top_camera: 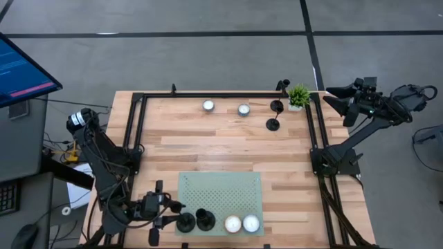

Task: Stock candles on shelf
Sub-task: Put the black candle holder on the shelf

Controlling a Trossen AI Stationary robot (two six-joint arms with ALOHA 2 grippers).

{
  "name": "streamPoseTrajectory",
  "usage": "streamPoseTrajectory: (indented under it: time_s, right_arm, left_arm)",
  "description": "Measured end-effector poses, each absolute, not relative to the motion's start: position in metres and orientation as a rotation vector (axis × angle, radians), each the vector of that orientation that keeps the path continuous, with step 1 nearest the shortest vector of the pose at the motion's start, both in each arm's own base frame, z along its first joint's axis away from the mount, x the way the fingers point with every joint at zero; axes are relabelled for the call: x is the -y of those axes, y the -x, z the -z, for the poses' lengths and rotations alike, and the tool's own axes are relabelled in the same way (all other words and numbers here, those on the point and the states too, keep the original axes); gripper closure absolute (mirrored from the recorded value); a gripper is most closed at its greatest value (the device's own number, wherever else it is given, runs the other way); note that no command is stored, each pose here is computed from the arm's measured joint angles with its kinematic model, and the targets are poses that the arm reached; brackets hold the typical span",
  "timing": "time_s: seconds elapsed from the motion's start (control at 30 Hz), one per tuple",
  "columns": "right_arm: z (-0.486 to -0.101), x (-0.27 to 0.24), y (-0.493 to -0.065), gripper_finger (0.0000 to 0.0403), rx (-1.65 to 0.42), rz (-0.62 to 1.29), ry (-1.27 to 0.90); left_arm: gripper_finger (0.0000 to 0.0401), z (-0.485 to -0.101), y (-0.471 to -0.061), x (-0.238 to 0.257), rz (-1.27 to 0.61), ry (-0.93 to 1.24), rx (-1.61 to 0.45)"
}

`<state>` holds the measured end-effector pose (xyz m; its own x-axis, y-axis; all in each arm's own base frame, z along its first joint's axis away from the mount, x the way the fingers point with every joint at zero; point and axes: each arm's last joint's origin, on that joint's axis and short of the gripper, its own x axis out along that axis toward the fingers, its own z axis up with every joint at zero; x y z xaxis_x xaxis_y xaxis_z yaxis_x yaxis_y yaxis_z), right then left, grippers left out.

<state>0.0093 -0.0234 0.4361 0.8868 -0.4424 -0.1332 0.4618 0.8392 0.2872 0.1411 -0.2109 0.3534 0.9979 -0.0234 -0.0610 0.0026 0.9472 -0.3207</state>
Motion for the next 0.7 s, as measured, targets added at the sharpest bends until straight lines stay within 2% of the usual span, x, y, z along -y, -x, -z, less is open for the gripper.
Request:
streamPoseTrajectory:
  time_s: [0.53,0.7]
  right_arm:
    - [-0.435,0.024,-0.009,0.0175,-0.071,0.480,-0.310]
    - [-0.435,0.024,-0.009,0.0175,-0.070,0.480,-0.313]
  left_arm:
    - [0.0171,-0.362,-0.132,0.208,0.052,0.392,-0.050]
    - [0.0153,-0.365,-0.127,0.208,0.104,0.418,-0.057]
